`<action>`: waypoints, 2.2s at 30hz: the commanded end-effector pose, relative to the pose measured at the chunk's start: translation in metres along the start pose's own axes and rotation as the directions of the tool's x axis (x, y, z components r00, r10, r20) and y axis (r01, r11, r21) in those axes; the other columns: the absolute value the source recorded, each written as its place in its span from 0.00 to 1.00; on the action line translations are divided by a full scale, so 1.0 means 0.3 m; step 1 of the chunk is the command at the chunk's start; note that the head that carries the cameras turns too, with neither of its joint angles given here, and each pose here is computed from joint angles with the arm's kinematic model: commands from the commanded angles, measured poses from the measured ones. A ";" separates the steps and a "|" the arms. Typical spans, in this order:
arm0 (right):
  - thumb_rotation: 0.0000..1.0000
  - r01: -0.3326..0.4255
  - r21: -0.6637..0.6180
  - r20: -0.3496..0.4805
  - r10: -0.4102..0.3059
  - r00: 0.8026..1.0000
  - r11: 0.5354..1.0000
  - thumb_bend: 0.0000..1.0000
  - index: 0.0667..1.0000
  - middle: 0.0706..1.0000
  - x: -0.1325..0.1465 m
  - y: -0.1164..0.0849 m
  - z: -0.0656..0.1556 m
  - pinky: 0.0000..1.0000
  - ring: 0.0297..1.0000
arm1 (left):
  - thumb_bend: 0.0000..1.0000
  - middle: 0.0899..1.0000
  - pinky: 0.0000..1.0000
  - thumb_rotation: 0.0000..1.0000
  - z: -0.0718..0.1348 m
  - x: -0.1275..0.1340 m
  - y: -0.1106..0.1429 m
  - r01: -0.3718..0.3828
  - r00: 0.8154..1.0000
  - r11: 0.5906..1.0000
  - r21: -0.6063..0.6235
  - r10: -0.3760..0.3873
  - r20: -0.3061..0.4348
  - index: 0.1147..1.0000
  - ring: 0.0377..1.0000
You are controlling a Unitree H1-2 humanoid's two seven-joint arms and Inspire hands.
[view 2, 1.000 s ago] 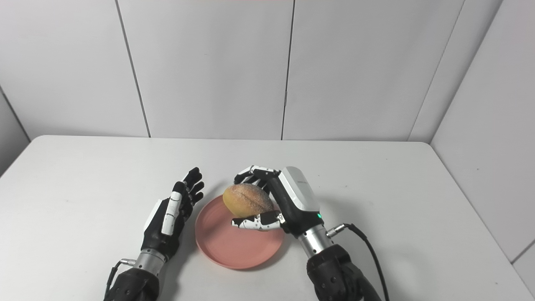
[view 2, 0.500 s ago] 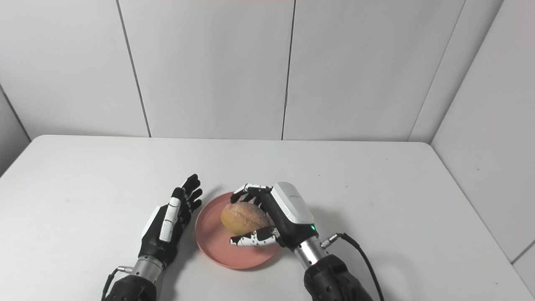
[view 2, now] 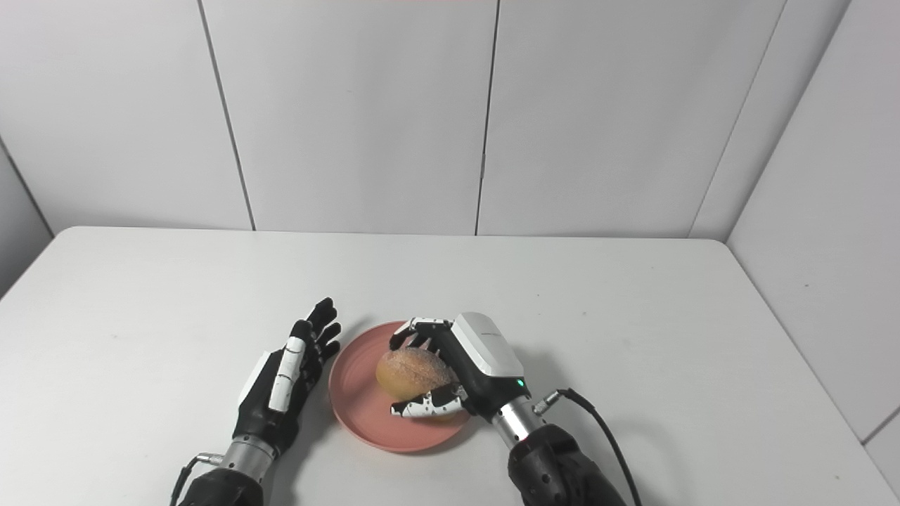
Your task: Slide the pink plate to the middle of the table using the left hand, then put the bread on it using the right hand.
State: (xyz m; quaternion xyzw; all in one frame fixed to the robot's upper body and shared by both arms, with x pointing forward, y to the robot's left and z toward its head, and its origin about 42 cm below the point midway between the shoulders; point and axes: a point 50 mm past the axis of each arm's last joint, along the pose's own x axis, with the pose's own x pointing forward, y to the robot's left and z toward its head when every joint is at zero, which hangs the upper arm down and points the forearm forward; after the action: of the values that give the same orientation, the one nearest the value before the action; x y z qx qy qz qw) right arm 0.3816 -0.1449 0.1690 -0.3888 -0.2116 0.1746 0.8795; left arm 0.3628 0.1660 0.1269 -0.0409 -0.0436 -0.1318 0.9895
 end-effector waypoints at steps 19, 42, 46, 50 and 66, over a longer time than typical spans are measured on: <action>0.00 0.022 -0.125 0.106 -0.009 0.994 0.992 0.51 0.49 0.47 0.076 -0.023 0.036 0.45 0.41 | 0.72 0.98 0.96 0.96 0.039 0.025 -0.036 0.004 0.999 1.000 -0.015 -0.003 0.044 0.91 0.97; 0.62 -0.034 -0.260 0.145 0.073 0.987 0.965 0.63 0.90 1.00 0.052 -0.012 0.032 0.89 0.97 | 0.71 0.94 0.93 0.95 0.049 0.034 -0.008 0.000 0.998 1.000 -0.018 0.001 0.062 0.89 0.95; 0.65 -0.035 -0.261 0.160 0.079 0.984 0.965 0.64 0.91 1.00 0.052 -0.013 0.031 0.94 0.99 | 0.70 0.94 0.93 0.94 0.049 0.036 -0.002 0.001 0.998 1.000 -0.020 0.001 0.065 0.89 0.94; 0.67 -0.034 -0.248 0.174 0.079 0.982 0.968 0.66 0.91 1.00 0.055 -0.021 0.035 0.95 0.99 | 0.70 0.94 0.94 0.94 0.049 0.037 -0.001 -0.002 0.998 1.000 -0.021 0.003 0.065 0.88 0.95; 0.80 0.117 -0.061 0.141 -0.108 0.984 0.991 0.64 0.99 1.00 0.013 -0.108 0.067 0.98 0.99 | 0.70 0.95 0.97 0.95 0.048 0.037 -0.002 -0.001 0.997 1.000 -0.008 0.002 0.071 0.89 0.96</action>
State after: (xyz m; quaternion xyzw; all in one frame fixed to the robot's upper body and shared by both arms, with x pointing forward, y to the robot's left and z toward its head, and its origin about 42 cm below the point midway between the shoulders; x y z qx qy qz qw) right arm 0.3790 -0.1503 0.1918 -0.4180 -0.2792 0.1627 0.8490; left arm 0.3646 0.1671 0.1274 -0.0512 -0.0447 -0.1256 0.9898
